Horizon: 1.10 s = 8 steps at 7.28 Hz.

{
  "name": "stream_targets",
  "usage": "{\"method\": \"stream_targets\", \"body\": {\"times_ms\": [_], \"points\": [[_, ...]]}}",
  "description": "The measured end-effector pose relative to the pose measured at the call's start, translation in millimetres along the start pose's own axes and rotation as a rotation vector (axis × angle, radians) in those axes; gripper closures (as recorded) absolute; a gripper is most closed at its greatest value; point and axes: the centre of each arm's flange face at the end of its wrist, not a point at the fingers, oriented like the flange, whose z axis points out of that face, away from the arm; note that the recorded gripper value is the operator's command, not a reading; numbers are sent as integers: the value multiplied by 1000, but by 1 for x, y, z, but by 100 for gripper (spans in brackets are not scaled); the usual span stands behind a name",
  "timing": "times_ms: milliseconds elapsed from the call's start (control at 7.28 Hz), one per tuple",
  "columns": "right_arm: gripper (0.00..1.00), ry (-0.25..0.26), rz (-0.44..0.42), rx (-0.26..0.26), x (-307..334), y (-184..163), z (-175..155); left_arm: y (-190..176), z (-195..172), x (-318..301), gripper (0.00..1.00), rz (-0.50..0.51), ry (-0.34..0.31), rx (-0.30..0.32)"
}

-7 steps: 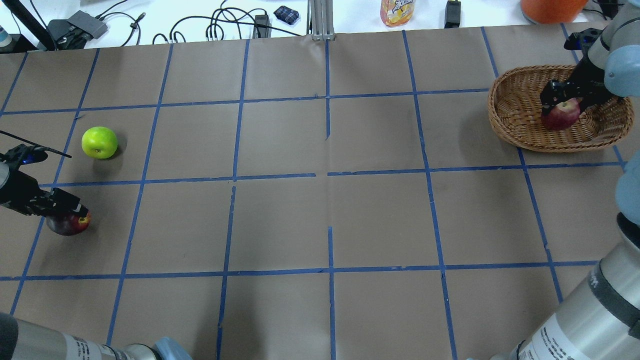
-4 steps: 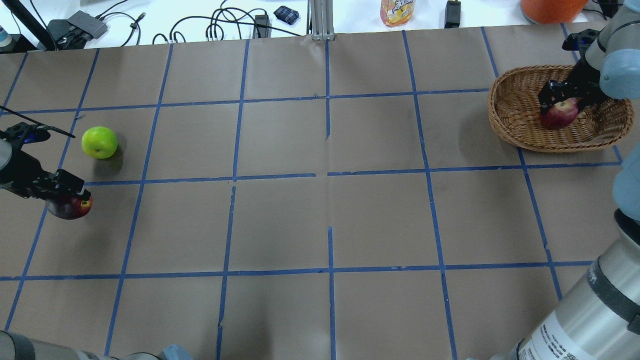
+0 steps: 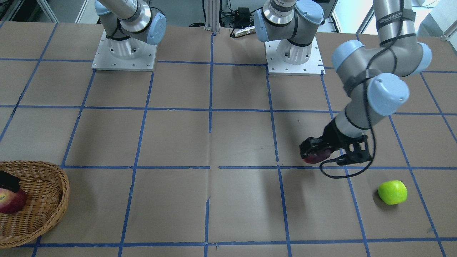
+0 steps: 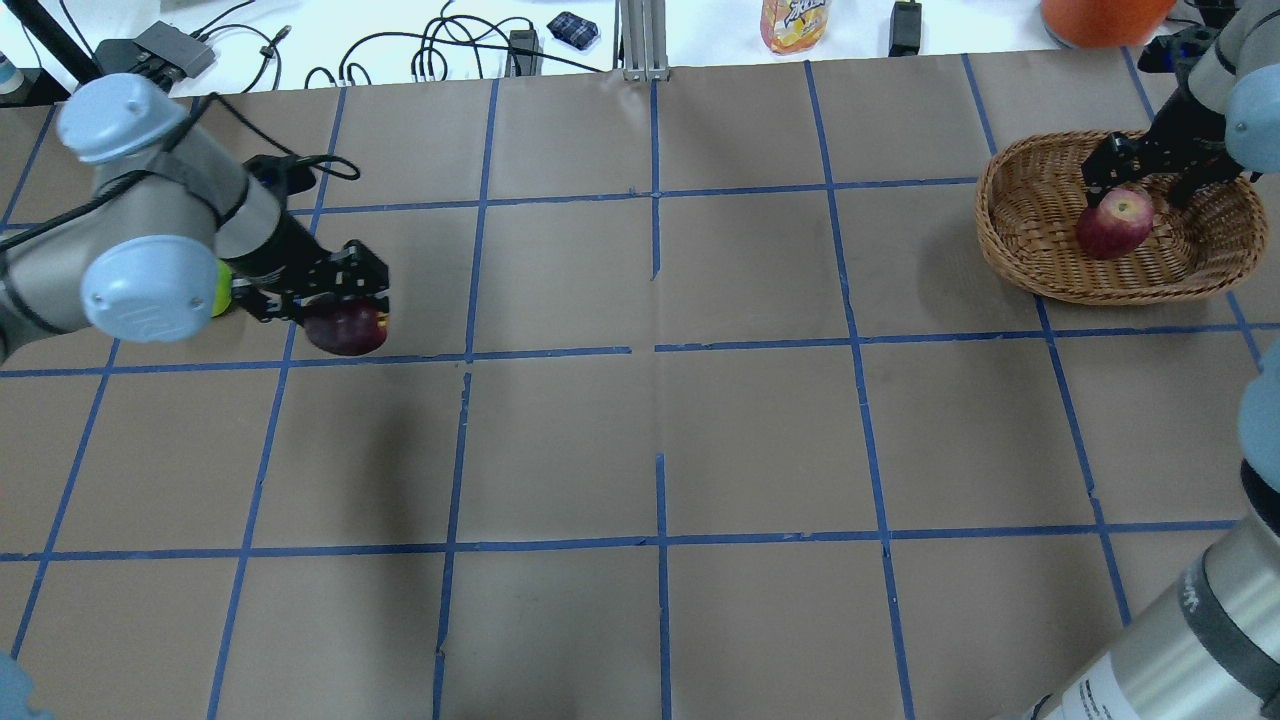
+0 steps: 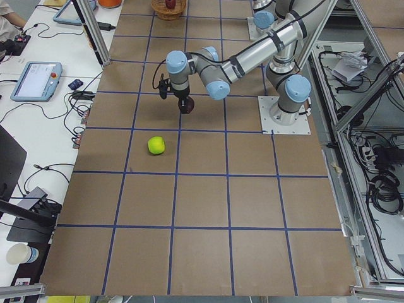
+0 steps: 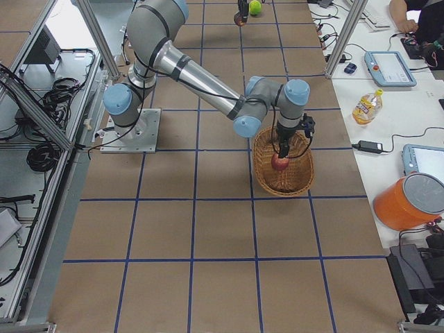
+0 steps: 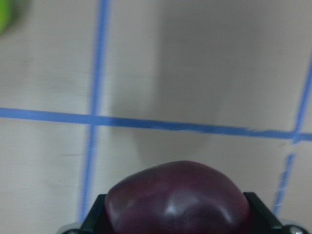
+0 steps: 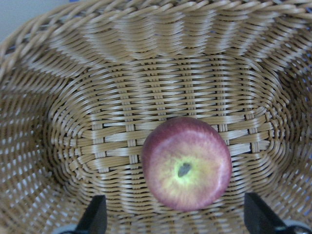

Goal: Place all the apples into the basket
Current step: 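Carry the dark apple to the table center with the left gripper and release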

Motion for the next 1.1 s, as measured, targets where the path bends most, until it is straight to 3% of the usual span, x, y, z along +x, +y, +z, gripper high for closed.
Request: {"method": "stream_targets", "body": {"times_ms": [275, 550, 687, 825, 1100], "points": [[0, -16, 15, -30, -55, 14, -41, 22, 22, 112, 92, -115, 47, 23], [0, -19, 61, -46, -121, 24, -57, 49, 48, 184, 90, -196, 95, 60], [0, -20, 79, -51, -156, 31, -58, 62, 63, 208, 71, -204, 105, 61], [0, -20, 106, -57, -186, 37, -54, 70, 77, 222, 1, -209, 113, 65], [0, -19, 153, -76, -229, 48, -45, 78, 105, 238, 0, -210, 121, 69]]}}
